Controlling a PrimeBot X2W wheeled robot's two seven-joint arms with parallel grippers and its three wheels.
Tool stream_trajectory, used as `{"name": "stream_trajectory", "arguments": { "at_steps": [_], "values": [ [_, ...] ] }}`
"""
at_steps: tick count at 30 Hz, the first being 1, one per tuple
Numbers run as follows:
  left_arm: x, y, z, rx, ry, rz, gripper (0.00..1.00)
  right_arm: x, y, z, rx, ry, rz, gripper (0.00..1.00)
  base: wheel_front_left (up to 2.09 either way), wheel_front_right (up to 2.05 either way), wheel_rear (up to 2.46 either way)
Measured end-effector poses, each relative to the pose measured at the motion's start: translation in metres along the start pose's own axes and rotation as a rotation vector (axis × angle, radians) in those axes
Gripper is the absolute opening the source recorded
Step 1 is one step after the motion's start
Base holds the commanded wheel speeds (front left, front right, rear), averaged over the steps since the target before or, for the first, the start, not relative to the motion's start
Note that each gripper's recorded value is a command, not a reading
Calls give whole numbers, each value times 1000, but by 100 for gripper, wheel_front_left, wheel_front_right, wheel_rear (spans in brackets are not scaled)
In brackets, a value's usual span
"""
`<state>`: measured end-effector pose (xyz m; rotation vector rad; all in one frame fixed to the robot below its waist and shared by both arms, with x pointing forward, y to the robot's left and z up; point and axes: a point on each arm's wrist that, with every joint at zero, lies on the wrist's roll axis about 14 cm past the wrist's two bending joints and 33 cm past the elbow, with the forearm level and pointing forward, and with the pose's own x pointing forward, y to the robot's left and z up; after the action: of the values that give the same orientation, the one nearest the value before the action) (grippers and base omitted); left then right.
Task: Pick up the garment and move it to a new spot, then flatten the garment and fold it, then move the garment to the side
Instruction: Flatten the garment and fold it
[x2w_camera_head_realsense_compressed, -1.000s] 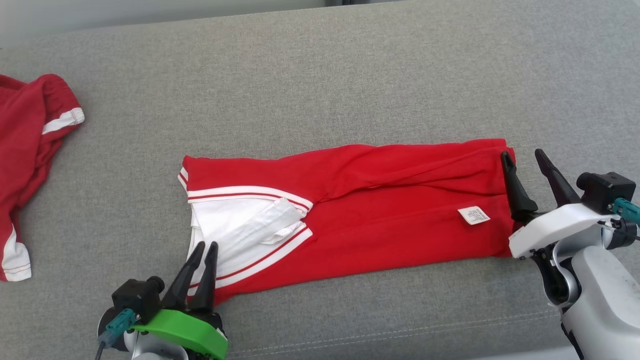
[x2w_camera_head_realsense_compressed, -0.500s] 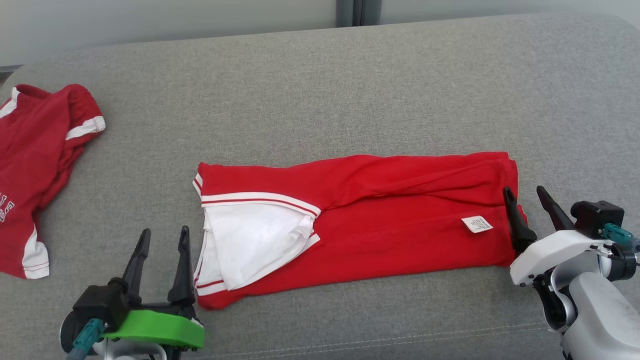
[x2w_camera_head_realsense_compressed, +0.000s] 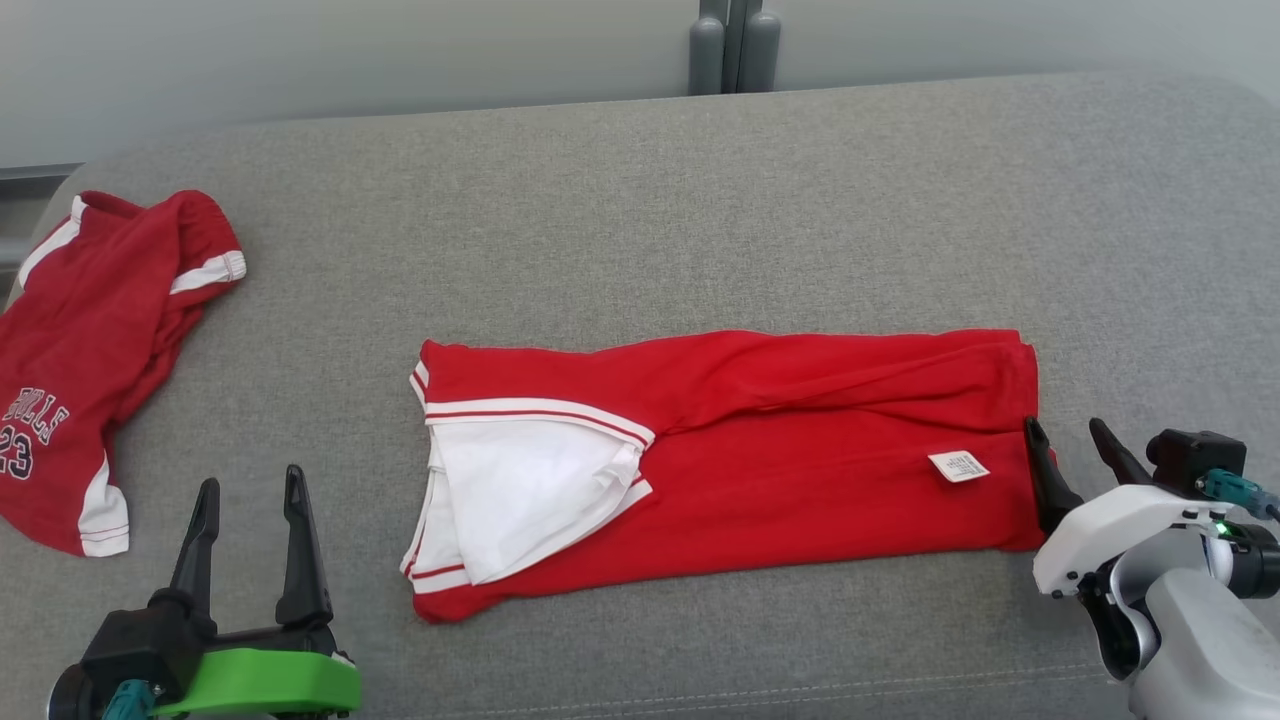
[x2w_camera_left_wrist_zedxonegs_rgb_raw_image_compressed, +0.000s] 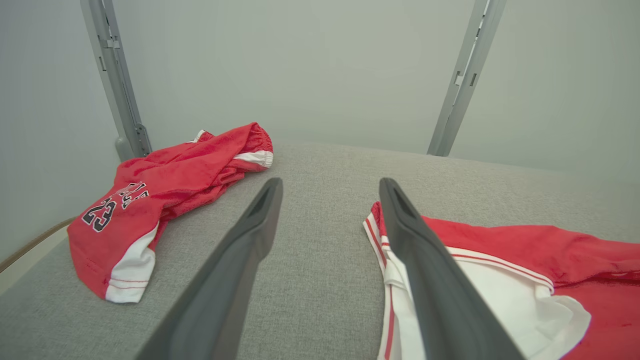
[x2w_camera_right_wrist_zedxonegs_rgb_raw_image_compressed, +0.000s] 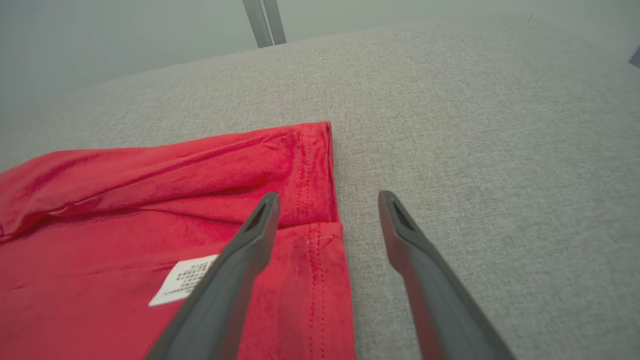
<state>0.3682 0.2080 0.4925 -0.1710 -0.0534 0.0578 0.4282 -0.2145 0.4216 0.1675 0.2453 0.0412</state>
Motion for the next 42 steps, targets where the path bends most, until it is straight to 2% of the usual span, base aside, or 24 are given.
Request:
{"name": "stream_trajectory", "arguments": {
  "at_steps": [13,25,26,27,28,35,42],
  "values": [
    [-10,14,3,38,-3,53,100,22,5,-8,0,80,-4,100,0,0,0],
    [-10,20,-6,40,27,74,100,36,9,-38,14,217,-16,98,0,0,0],
    [-10,20,-7,40,29,74,100,37,10,-39,16,219,-14,42,0,0,0],
    [-10,21,-7,40,31,75,100,37,11,-39,18,221,-12,11,0,0,0],
    [-11,21,-8,40,33,77,100,38,11,-39,20,216,-10,0,0,0,0],
    [-10,20,-10,36,38,72,100,39,11,-33,19,191,-7,0,0,0,0],
    [-4,13,-11,32,38,51,100,34,-23,-15,-5,152,-68,0,0,0,0]
  ]
}}
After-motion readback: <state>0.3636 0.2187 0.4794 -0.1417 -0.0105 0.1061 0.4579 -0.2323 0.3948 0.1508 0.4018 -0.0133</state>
